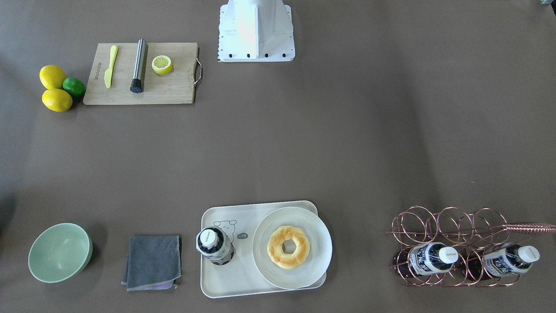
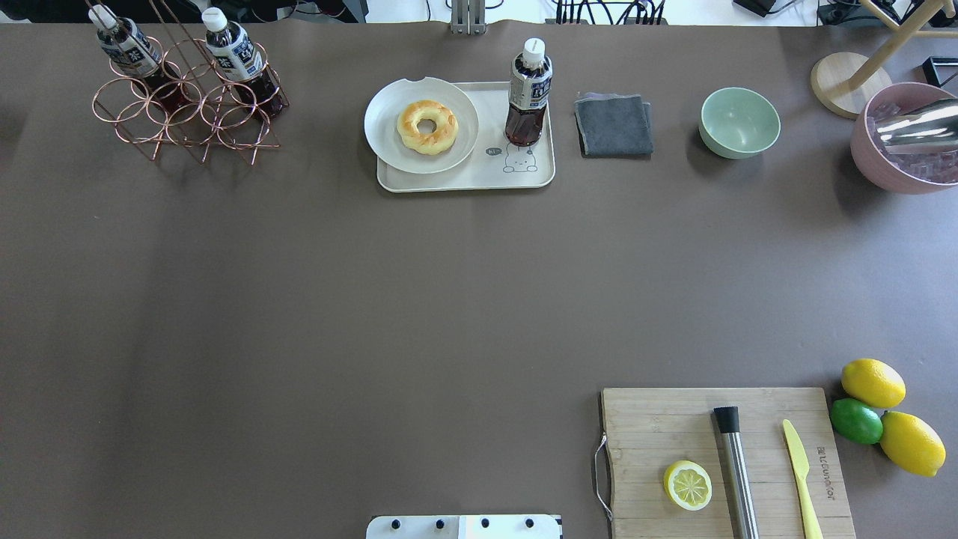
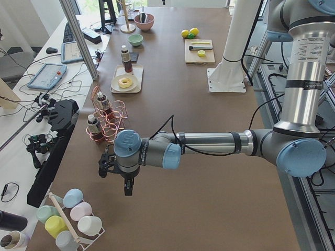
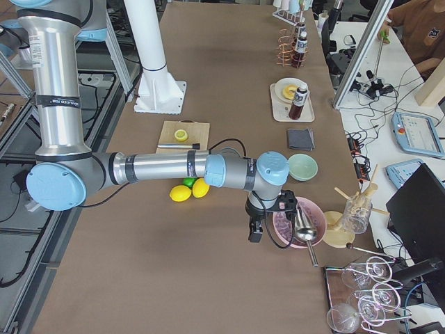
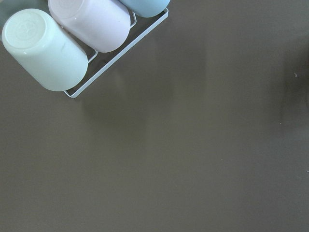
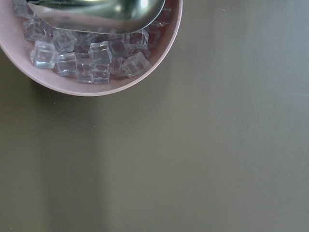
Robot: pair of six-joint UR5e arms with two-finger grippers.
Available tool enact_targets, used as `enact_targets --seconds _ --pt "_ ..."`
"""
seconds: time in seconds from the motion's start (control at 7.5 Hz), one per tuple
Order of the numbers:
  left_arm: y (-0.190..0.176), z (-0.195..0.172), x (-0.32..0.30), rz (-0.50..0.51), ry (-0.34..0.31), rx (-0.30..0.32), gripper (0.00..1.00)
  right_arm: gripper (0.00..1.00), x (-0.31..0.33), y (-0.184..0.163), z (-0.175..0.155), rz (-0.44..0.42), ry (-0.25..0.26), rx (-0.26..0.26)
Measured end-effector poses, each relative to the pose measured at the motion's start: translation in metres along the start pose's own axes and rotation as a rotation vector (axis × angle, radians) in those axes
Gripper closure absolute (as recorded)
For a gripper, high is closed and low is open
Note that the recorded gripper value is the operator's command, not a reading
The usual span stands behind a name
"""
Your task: Place tea on tray
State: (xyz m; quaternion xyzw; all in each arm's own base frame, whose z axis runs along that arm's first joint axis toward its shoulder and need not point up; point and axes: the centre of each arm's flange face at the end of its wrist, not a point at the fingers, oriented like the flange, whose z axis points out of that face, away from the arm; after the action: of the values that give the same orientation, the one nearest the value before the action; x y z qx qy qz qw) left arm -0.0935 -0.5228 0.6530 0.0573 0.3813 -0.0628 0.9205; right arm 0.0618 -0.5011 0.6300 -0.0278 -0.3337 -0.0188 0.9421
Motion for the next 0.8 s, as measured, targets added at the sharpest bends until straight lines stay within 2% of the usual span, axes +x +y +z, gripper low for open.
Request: enact_targets --seconds 0.8 --pt "-0.0011 -0.0020 0.0012 0.004 -0.002 0.001 0.02 0.00 0.0030 0.0021 0.0007 0.004 0.000 0.000"
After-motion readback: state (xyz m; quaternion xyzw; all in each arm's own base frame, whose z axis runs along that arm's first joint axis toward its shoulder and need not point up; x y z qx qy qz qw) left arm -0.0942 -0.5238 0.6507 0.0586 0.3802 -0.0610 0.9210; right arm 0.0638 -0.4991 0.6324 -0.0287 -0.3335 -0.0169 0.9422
